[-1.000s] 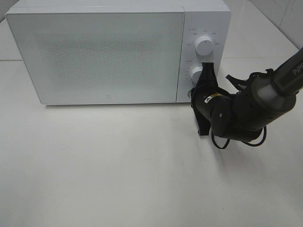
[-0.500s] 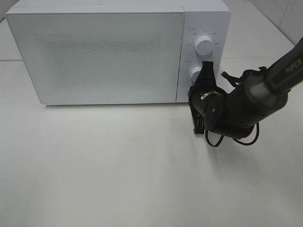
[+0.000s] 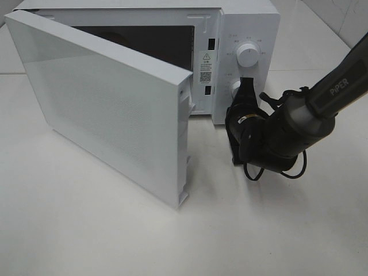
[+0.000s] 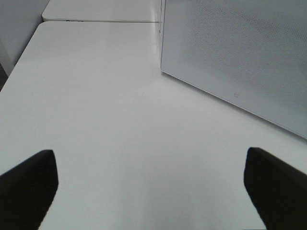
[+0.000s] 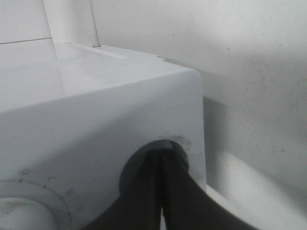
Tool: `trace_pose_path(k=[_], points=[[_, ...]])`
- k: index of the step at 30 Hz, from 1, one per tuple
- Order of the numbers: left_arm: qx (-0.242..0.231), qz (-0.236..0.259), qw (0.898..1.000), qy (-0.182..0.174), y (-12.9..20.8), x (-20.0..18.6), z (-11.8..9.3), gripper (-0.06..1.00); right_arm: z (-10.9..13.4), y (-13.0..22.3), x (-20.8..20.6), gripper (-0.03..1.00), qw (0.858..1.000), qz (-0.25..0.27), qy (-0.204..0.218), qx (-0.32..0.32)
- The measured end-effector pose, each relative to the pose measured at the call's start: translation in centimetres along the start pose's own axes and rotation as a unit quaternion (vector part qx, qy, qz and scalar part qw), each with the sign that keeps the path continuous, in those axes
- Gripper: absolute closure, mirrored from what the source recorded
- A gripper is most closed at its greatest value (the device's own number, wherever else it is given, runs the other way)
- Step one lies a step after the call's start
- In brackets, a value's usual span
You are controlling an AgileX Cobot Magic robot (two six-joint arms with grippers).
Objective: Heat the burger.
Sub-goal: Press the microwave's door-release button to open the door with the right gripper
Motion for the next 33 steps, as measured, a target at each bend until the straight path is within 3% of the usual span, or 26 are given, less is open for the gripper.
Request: trace_pose_path(k=[19, 26, 33], points=[[0.0, 0.0, 1.0, 0.0, 0.0, 0.0, 0.0, -0.03, 0.2, -0.1, -0.9, 0.95, 1.0, 0.017, 0.008, -0.015], [0.0, 0.0, 1.0, 0.0, 0.0, 0.0, 0.0, -0.03, 0.0, 0.2, -1.7, 0.95, 0.998, 0.032, 0.04, -0.034], [0.0, 0.0, 1.0, 0.0, 0.0, 0.0, 0.0, -0.03, 0.4, 0.4, -2.8, 0.95, 0.996, 0.048, 0.044, -0.067]])
Point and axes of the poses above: a point on each arm's last joint axis where the gripper is mounted, x pointing out along that axis toward the gripper, z along the wrist's bending axis when the last joint is at zero, y = z × x, the point moved 10 cm from there along x, pointing out along that axis toward the gripper
